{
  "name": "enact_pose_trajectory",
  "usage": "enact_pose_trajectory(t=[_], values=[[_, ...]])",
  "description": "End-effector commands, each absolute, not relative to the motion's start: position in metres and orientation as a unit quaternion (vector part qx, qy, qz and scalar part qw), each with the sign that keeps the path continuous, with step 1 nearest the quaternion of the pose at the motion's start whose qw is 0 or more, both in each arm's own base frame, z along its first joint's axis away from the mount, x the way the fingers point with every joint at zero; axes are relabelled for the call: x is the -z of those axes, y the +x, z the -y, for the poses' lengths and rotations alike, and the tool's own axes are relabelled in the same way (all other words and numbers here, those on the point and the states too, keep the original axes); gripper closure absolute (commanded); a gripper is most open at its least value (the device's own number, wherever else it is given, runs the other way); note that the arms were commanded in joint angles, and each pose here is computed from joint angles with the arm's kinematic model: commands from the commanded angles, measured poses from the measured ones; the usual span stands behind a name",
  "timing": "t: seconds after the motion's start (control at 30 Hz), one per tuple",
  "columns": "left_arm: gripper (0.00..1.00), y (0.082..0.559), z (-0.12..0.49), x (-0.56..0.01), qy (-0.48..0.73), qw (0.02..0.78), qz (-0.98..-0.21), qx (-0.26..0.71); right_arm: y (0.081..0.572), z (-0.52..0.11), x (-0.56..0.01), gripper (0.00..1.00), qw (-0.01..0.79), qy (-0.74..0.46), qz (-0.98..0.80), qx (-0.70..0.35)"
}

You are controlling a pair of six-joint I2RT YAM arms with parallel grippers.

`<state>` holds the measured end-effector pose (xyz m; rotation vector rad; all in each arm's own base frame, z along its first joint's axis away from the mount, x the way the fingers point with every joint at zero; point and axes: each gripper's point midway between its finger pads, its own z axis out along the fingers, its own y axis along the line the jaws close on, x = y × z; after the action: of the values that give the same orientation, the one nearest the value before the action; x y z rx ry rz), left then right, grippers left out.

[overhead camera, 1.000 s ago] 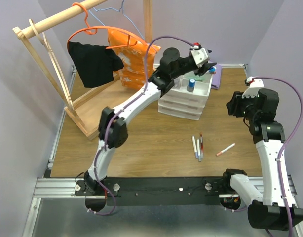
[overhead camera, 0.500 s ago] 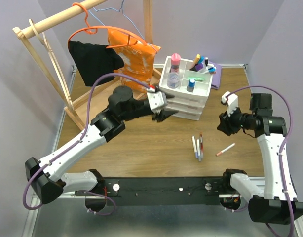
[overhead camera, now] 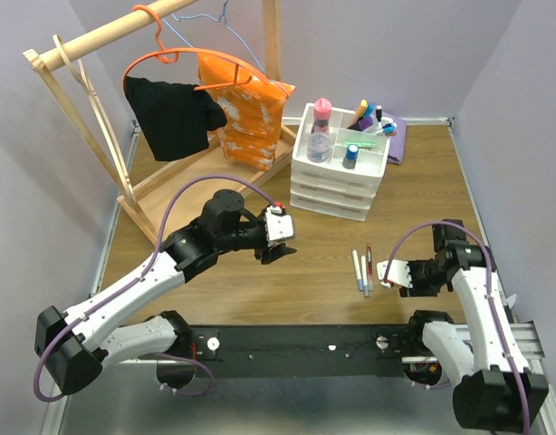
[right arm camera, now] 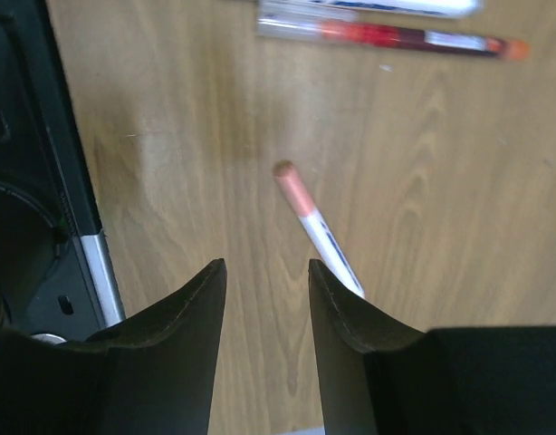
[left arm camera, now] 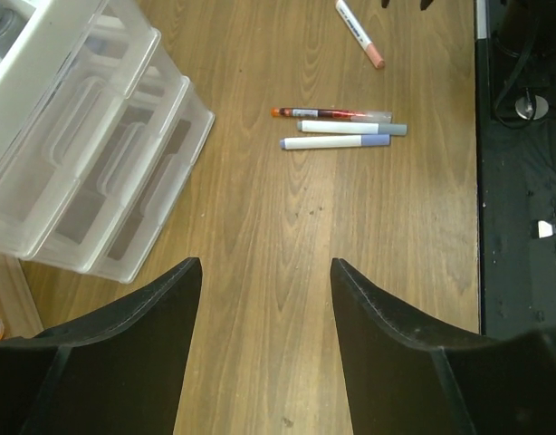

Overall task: Sort the stationery into containers
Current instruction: Pick up the pen from the center of the board.

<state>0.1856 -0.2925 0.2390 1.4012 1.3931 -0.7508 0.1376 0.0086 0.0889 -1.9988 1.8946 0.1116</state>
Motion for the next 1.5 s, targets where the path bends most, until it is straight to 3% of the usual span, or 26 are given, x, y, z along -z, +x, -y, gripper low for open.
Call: enact_pose_trajectory(t=[0.0, 0.77, 0.9, 0.93, 1.03, 1.17, 1.33, 1.47], values=[[0.32, 0.19, 0.281, -0.238, 0.567, 0.505, -0.579, 0.298, 0.147, -0.001, -0.063, 0.51, 0.164, -0.777, -0.608, -0.029], [0.32, 0.216, 0.268, -0.229, 0.518, 0.52, -0.609, 0.3, 0.162, 0.001, -0.005, 0.55, 0.122, -0.789, -0.596, -0.087], [0.32, 0.219, 0.271, -0.226, 0.518, 0.512, -0.615, 0.302, 0.154, 0.005, 0.009, 0.64, 0.093, -0.795, -0.591, -0.102], [0.32, 0.22, 0.272, -0.227, 0.516, 0.511, -0.616, 0.304, 0.153, 0.005, 0.012, 0.74, 0.086, -0.797, -0.589, -0.105], [0.32, 0.221, 0.274, -0.227, 0.515, 0.505, -0.62, 0.307, 0.155, 0.001, 0.012, 0.93, 0.082, -0.788, -0.599, -0.118], [0.32, 0.225, 0.274, -0.228, 0.526, 0.499, -0.622, 0.296, 0.188, -0.015, -0.035, 0.97, 0.145, -0.751, -0.634, -0.113], [0.32, 0.238, 0.279, -0.239, 0.535, 0.507, -0.615, 0.279, 0.256, -0.05, -0.176, 0.99, 0.326, -0.665, -0.667, -0.084], [0.32, 0.253, 0.286, -0.245, 0.542, 0.517, -0.608, 0.264, 0.27, -0.076, -0.264, 0.99, 0.422, -0.581, -0.685, -0.124]])
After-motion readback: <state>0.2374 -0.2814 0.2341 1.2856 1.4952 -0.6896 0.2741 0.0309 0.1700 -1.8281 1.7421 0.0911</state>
